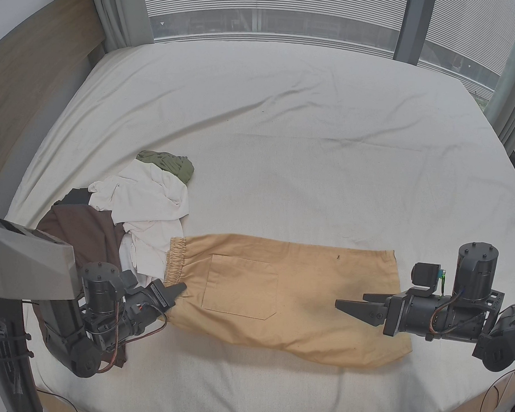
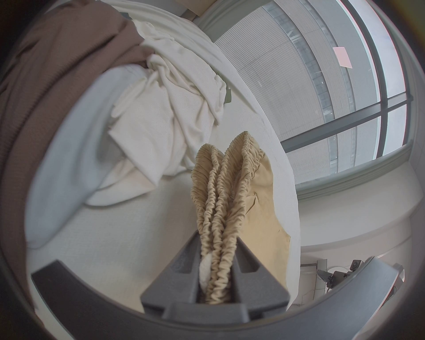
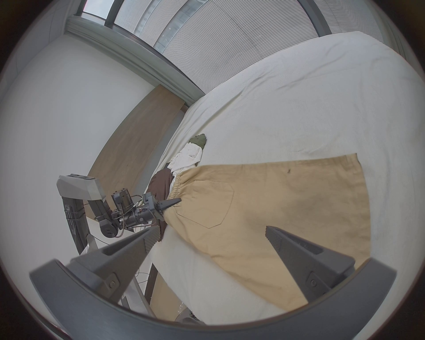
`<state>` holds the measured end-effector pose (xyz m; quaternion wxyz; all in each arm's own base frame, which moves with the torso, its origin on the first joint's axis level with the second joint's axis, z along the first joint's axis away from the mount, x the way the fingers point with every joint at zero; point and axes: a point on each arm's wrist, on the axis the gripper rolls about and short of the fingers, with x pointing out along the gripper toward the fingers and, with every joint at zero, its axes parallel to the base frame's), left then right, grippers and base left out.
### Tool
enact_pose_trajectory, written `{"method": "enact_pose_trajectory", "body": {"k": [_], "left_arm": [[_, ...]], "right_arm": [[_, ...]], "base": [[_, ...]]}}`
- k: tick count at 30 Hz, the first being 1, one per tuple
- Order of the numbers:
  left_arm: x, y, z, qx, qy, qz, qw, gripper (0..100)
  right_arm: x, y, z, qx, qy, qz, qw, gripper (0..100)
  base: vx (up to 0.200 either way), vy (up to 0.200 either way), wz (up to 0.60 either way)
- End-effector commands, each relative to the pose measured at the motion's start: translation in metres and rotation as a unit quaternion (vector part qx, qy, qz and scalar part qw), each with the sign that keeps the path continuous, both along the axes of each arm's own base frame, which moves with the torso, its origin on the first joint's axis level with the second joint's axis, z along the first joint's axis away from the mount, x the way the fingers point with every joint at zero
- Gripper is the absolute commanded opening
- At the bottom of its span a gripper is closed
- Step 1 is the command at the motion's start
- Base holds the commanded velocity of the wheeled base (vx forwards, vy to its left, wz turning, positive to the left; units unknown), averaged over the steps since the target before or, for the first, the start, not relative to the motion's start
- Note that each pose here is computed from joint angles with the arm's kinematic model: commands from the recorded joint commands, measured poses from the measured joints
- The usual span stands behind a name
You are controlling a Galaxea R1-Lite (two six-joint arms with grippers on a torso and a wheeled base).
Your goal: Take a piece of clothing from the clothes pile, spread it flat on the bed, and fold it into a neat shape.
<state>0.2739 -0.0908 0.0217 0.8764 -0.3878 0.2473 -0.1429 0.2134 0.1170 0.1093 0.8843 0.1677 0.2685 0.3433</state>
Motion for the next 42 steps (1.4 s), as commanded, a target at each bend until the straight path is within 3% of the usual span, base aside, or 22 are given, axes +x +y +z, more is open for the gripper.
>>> {"method": "enact_pose_trajectory", "body": {"k": [1, 9, 19, 23, 42], "left_arm": [[-0.008, 0.009, 0.009, -0.001, -0.004, 0.01, 0.9999, 0], [-0.016, 0.027, 0.014, 0.022, -0.01, 0.026, 0.9994, 0], [-0.027, 0.029, 0.01, 0.033, 0.01, 0.022, 0.9992, 0], [-0.027, 0.028, 0.015, 0.03, -0.002, 0.02, 0.9994, 0], [-0.033, -0.03, 0.04, 0.0, -0.067, -0.103, 0.9924, 0]], "right_arm": [[0.0, 0.001, -0.002, -0.002, 0.004, 0.001, 1.0, 100], [0.0, 0.005, -0.005, -0.005, 0.009, 0.008, 0.9999, 100], [-0.001, 0.008, -0.007, -0.006, 0.014, 0.014, 0.9998, 100], [0.0, 0.009, -0.006, -0.004, 0.009, 0.014, 0.9999, 100], [0.003, 0.01, 0.002, 0.013, -0.022, 0.012, 0.9996, 100]], "base": [[0.0, 0.0, 0.0], [0.0, 0.0, 0.0], [0.0, 0.0, 0.0], [0.0, 0.0, 0.0], [0.0, 0.0, 0.0]]}}
